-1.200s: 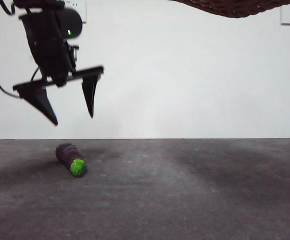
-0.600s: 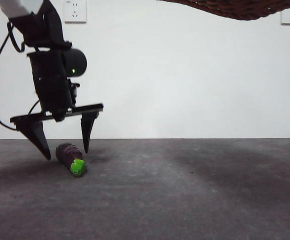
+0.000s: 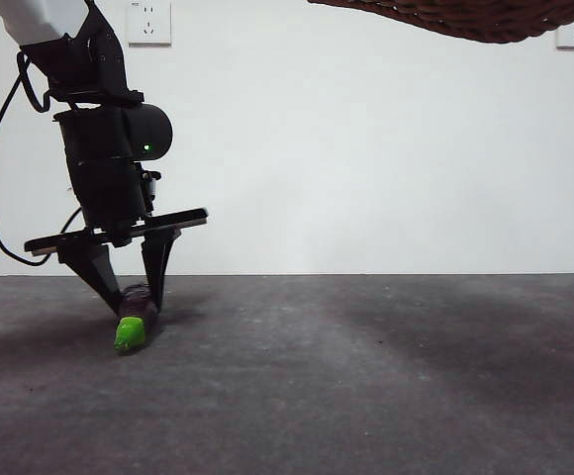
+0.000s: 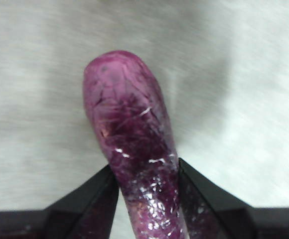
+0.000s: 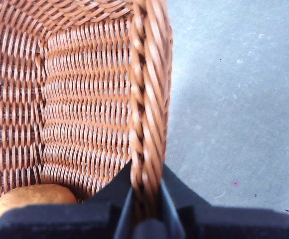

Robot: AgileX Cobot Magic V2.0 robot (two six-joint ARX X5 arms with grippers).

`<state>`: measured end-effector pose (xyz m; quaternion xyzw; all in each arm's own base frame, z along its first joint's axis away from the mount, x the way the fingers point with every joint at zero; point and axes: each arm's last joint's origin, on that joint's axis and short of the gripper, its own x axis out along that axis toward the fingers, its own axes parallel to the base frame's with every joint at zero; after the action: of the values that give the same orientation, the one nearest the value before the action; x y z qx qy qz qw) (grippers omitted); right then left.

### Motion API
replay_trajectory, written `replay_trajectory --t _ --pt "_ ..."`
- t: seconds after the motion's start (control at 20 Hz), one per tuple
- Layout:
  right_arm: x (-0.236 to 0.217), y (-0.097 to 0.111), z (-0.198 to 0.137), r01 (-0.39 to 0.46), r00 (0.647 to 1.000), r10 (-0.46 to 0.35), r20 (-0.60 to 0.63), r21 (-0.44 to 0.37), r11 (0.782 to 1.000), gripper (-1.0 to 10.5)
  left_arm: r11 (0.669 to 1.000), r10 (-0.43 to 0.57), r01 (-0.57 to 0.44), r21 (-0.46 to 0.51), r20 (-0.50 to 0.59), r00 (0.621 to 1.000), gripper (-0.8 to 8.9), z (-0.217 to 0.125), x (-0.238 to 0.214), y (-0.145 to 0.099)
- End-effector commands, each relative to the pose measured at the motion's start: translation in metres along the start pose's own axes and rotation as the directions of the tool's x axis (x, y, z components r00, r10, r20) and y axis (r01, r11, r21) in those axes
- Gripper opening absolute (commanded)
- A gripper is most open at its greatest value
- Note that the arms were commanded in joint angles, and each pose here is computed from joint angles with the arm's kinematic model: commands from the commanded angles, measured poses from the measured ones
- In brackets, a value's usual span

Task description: Help me put the vegetables on the table into the basket

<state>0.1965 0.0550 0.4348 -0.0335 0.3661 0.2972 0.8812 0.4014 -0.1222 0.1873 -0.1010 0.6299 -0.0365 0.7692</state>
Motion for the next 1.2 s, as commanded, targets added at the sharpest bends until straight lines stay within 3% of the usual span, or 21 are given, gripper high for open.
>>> replay_trajectory --t 0.05,0.25,0.35,0.5,0.65,0.8,0.95,1.05,1.2 --pt "0.000 0.000 0.001 -0.010 1.000 0.010 0.010 0.004 1.000 -0.1 0.995 -0.058 0.057 0.088 0.011 0.998 -0.08 -0.001 -0.012 -0.003" --pt "0.015 -0.006 0.005 -0.015 0.999 0.016 -0.031 0.045 0.999 -0.1 0.973 -0.168 0.133 0.190 0.183 0.969 -0.08 -0.004 -0.080 -0.008" --pt "0.030 -0.012 0.007 -0.018 0.997 0.023 -0.070 0.069 0.997 -0.1 0.934 -0.309 0.237 0.269 0.271 0.912 -0.08 -0.012 -0.128 -0.009" --pt "0.053 -0.021 0.008 -0.020 0.991 0.034 -0.126 0.115 0.993 -0.1 0.898 -0.378 0.233 0.374 0.381 0.844 -0.08 -0.038 -0.193 -0.003" --pt "0.079 -0.030 -0.001 -0.026 0.987 0.053 -0.149 0.180 0.983 -0.1 0.834 -0.507 0.310 0.457 0.411 0.758 -0.08 -0.074 -0.234 0.009" --pt "0.110 -0.038 -0.021 -0.058 0.982 0.102 -0.157 0.263 0.963 -0.1 0.782 -0.589 0.371 0.501 0.395 0.705 -0.08 -0.113 -0.237 0.020" --pt "0.138 -0.035 -0.043 -0.065 0.975 0.127 -0.183 0.310 0.948 -0.1 0.712 -0.694 0.512 0.481 0.364 0.622 -0.08 -0.147 -0.213 0.030" --pt "0.154 -0.029 -0.054 -0.077 0.972 0.145 -0.187 0.328 0.942 -0.1 0.649 -0.760 0.612 0.452 0.338 0.556 -0.08 -0.162 -0.193 0.027" --pt "0.177 -0.008 -0.068 -0.103 0.969 0.169 -0.178 0.330 0.938 -0.1 0.565 -0.824 0.689 0.453 0.272 0.497 -0.08 -0.175 -0.175 0.005"
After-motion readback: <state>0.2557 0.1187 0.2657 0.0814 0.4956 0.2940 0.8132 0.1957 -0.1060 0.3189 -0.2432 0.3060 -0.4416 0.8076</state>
